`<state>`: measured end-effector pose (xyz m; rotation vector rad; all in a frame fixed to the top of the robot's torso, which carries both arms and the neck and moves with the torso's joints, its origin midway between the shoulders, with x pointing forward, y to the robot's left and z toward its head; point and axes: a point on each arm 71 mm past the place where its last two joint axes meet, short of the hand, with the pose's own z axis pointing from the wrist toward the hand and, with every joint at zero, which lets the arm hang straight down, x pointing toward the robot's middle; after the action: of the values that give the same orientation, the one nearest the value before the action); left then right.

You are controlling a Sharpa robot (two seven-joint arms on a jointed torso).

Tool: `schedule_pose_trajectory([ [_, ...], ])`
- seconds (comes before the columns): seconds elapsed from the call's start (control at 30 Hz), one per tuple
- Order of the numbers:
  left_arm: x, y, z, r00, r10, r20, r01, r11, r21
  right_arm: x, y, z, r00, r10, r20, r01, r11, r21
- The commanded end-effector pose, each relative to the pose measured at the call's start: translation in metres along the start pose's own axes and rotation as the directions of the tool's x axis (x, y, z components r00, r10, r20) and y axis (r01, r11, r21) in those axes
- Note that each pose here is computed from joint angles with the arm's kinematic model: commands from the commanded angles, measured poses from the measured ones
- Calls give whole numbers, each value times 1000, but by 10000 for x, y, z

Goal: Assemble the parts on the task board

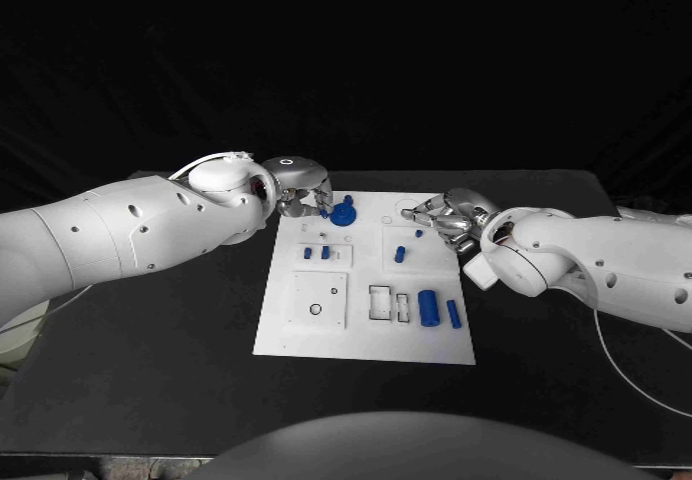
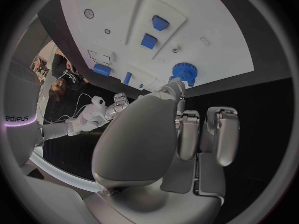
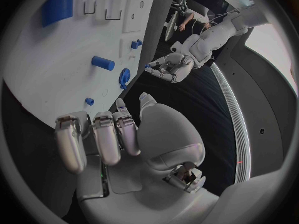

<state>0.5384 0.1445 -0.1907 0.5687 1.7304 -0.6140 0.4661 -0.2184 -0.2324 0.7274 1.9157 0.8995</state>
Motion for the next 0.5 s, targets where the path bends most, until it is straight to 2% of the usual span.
schedule_pose_trajectory([
  [0.03, 26, 12, -5, 999, -22, -50, 21, 1000, -8, 17, 2, 3, 1000, -6, -15, 6, 1000, -1],
  [0.5, 165, 117, 6, 993, -36, -113, 29, 998, -57, 24, 7, 4, 1000, -6, -18, 6, 1000, -2],
])
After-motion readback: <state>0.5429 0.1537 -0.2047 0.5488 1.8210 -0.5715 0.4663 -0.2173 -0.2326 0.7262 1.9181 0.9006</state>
